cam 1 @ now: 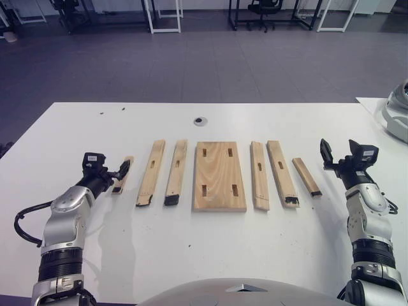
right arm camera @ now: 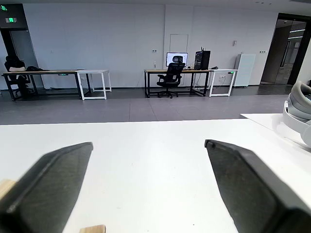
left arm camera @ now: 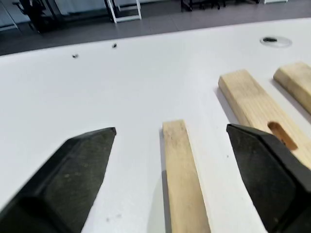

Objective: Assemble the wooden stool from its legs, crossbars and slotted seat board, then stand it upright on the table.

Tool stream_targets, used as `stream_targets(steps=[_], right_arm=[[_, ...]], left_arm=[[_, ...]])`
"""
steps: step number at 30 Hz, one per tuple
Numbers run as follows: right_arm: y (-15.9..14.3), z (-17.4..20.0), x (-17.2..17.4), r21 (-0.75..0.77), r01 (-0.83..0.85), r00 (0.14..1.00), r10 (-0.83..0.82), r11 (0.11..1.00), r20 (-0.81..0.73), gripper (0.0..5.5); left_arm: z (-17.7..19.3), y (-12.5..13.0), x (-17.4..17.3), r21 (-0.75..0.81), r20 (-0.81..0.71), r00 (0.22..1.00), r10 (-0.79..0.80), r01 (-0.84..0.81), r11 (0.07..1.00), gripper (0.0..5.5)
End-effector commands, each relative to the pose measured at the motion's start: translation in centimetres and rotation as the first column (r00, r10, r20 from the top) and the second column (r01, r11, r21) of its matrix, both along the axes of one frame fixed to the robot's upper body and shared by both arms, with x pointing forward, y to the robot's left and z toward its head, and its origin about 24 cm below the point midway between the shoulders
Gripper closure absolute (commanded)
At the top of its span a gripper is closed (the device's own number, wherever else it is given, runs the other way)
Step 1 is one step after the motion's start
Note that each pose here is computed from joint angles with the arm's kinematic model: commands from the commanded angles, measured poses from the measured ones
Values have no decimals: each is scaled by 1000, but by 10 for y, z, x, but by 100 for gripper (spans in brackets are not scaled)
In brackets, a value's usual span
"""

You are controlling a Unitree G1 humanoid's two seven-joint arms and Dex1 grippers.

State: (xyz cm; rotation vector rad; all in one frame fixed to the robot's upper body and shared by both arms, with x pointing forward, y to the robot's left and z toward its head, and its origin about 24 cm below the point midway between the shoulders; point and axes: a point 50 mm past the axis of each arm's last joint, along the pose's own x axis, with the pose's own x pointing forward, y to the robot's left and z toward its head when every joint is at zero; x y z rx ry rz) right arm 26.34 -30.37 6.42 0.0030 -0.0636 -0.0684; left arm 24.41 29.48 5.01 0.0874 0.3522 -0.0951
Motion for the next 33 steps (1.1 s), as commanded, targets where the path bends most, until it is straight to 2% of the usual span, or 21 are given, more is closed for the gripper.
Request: stream_targets(steps=[1, 8, 17, 19, 20, 21, 23, 26, 28, 30, 33], right_arm=[[0, -5, -1, 0, 5, 1000, -5, 1000, -23, 119], [0, -5, -1, -5, 5, 1000, -5, 1000, -29, 119], [-1, -5, 1, -12, -1, 999, 0, 1000, -33, 119], [3, -5, 4, -11, -28, 999, 27, 1000, -46, 119], [10, -2, 9, 14, -80, 996, 80, 997, -50, 119], [23, 8, 16, 66, -161, 986, 163, 985, -27, 119], [64, 45, 31, 281, -405, 914, 386, 870, 123, 119], [133, 105, 41, 405, -700, 713, 614, 589, 338, 119], [171, 131, 44, 467, -771, 624, 660, 434, 418, 119], [193, 145, 44, 521, -791, 579, 668, 321, 467, 119], [205, 152, 40, 548, -796, 553, 676, 257, 487, 119]], left_arm=[[-14, 4, -11, 9, -110, 994, -4, 5, 1000, 153], [-23, 3, -19, -18, -166, 986, -20, 17, 1000, 246], [-38, 7, -28, -4, -231, 973, 1, -2, 1000, 417], [-28, 8, -20, 15, -141, 990, 4, -2, 1000, 422], [-1, 1, -3, -90, 59, 998, 5, 0, 996, 422], [31, -9, 11, -156, 245, 969, -14, 54, 986, 422], [86, -45, 35, -130, 499, 851, -163, 259, 957, 422], [123, -121, 53, 48, 603, 649, -464, 551, 833, 422], [140, -158, 57, 143, 633, 519, -574, 651, 746, 422], [149, -180, 57, 226, 640, 431, -636, 686, 692, 422], [153, -193, 54, 292, 628, 374, -683, 700, 652, 422]])
